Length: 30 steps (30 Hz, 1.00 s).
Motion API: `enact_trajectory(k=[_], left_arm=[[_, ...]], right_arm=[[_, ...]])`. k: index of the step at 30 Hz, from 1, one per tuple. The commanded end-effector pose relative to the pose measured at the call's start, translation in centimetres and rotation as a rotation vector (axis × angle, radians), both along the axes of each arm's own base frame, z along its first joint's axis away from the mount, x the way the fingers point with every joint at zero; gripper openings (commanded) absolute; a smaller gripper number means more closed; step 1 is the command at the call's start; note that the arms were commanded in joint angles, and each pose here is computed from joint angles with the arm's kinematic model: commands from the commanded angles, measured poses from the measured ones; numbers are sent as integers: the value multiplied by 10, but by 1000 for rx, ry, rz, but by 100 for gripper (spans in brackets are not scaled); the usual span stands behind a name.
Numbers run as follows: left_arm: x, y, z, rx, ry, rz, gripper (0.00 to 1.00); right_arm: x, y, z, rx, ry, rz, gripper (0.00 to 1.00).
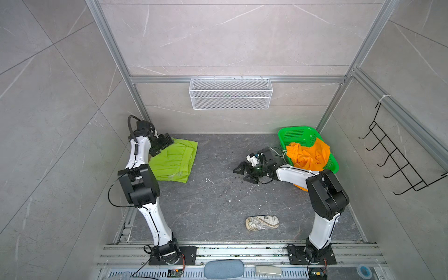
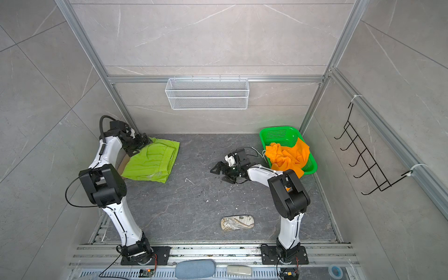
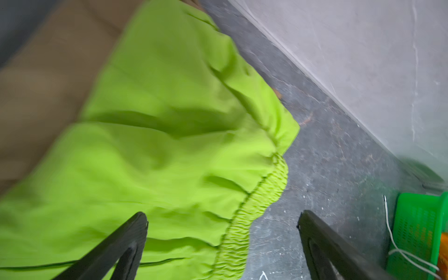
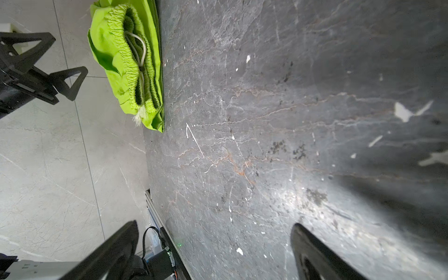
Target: Fold and stack the shorts
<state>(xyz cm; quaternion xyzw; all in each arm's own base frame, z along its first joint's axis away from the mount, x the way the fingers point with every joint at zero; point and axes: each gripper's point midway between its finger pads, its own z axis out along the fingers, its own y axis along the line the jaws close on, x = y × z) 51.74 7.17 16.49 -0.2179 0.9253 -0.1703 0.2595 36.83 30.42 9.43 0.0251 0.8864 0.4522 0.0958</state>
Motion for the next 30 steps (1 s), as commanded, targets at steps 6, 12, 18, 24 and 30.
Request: enact_trajectory(k=[6, 12, 18, 24, 30], left_arm=[[8, 7, 21, -25, -111, 58, 100], [22, -17, -70, -248, 44, 26, 100], [18, -40, -123, -295, 151, 20, 100], [12, -82, -136, -304, 201, -27, 100], [9, -113, -142, -341, 217, -43, 100]], right_arm=[[1, 3, -3, -4, 6, 3, 99], [3, 6, 2, 11, 1, 5, 99], [-3, 0, 0, -10, 2, 11, 99], [2, -8, 3, -1, -2, -13, 99], [5, -21, 9, -14, -12, -27, 99]])
